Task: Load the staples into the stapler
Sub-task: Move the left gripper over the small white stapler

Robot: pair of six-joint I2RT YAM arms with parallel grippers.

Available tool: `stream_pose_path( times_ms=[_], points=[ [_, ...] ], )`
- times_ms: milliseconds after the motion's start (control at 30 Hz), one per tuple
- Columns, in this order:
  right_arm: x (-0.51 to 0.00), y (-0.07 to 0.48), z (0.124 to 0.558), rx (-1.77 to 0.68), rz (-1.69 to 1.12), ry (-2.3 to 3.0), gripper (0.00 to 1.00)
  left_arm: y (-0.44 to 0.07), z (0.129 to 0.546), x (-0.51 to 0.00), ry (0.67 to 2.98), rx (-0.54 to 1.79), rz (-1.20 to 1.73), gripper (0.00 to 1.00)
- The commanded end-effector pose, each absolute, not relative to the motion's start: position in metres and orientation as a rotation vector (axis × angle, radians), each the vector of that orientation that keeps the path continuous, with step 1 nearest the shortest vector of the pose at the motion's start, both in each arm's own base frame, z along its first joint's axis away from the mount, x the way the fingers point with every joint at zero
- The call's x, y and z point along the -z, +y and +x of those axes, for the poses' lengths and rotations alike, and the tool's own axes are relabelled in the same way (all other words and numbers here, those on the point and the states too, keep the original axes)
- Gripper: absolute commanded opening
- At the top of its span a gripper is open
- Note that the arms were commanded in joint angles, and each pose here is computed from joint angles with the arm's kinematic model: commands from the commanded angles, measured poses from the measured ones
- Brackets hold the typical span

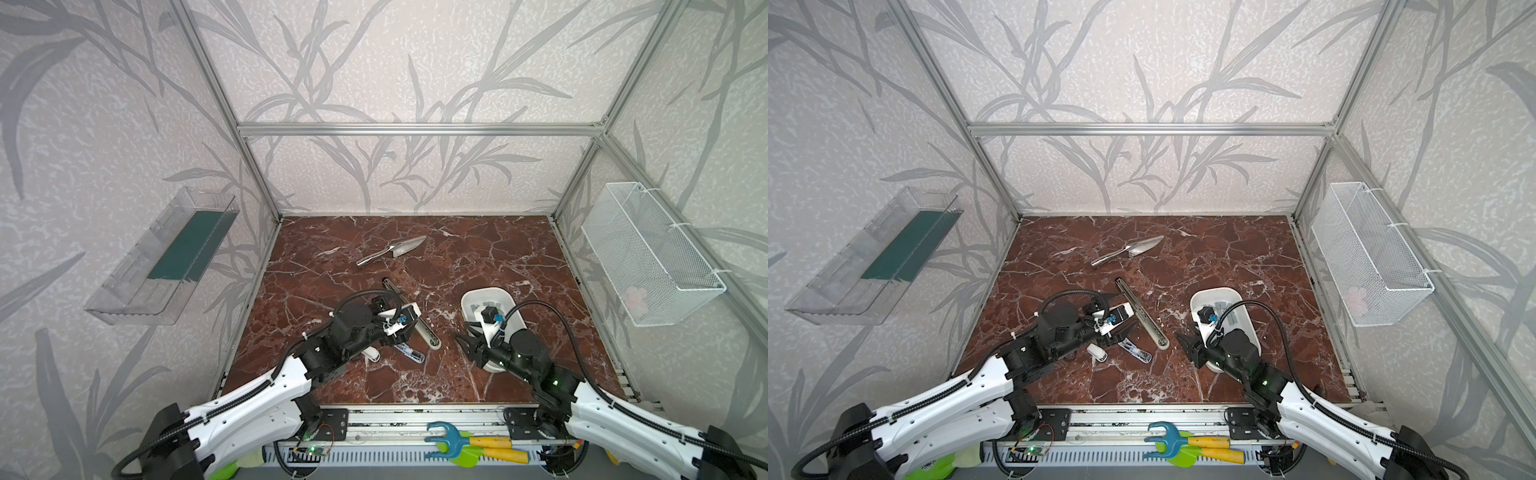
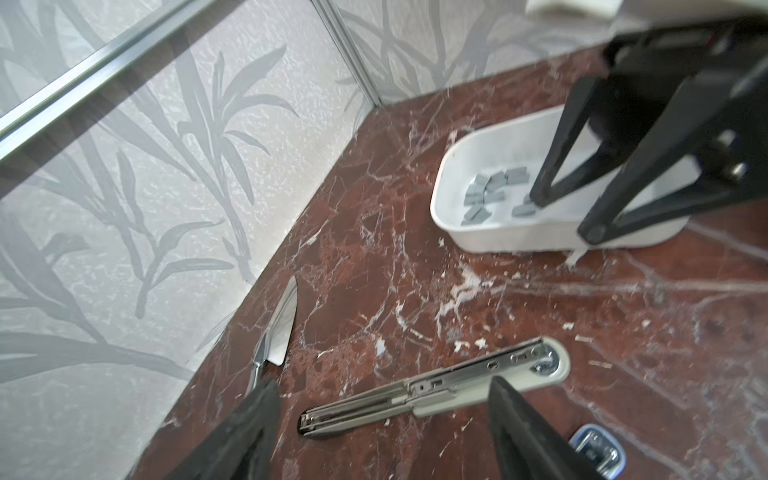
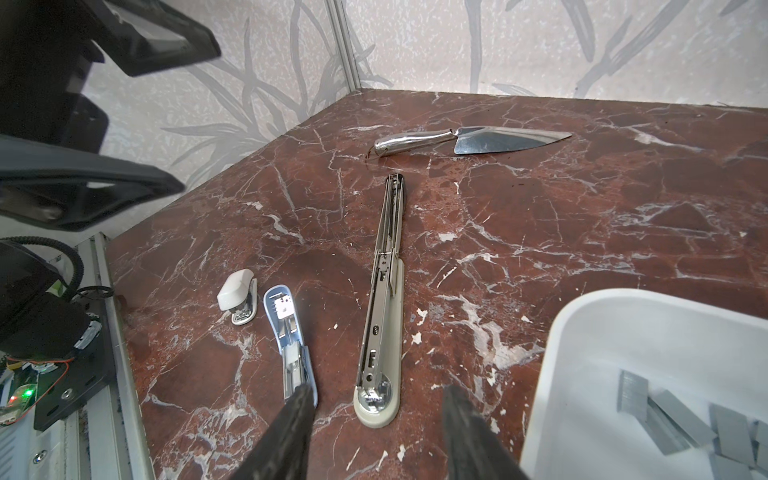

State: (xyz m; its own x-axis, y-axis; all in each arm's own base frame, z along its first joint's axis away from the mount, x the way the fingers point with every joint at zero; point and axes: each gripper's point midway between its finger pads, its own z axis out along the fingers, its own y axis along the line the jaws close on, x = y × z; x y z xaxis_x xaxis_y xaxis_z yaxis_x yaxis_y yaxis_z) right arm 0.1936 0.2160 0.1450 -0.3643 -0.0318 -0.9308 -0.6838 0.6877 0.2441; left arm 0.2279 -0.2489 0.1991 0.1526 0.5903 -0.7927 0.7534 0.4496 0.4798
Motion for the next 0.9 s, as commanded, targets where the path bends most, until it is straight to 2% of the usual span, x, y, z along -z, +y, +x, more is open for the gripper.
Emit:
stream_pose_path(
  times_ms=[0, 133, 200, 267, 400, 600, 800, 867],
  points=[
    [-0.161, 0.219, 0.193, -0.787, -0.572, 1.775, 0.52, -0.227, 0.232, -0.158, 1.735, 0.023, 1.339, 0.72],
    [-0.157, 0.214, 0.192, -0.776, -0.562, 1.766, 0.53, -0.208, 0.219, -0.137, 1.811, -0.071, 1.515, 0.75],
    [-0.155, 0.213, 0.19, -0.768, -0.571, 1.755, 0.54, -0.204, 0.216, -0.134, 1.761, -0.109, 1.59, 0.69],
    [-0.154, 0.211, 0.189, -0.762, -0.575, 1.745, 0.55, -0.2, 0.211, -0.127, 1.759, -0.118, 1.647, 0.7],
    [-0.15, 0.213, 0.182, -0.807, -0.595, 1.728, 0.56, -0.187, 0.208, -0.104, 1.889, -0.209, 1.778, 0.7],
    [-0.145, 0.214, 0.174, -0.852, -0.61, 1.723, 0.58, -0.163, 0.212, -0.091, 2.072, -0.424, 1.993, 0.63],
    [-0.148, 0.205, 0.173, -0.835, -0.583, 1.704, 0.6, -0.149, 0.198, -0.094, 2.105, -0.449, 2.069, 0.64],
    [-0.149, 0.203, 0.172, -0.838, -0.569, 1.691, 0.61, -0.148, 0.195, -0.091, 2.09, -0.458, 2.1, 0.67]
  ],
)
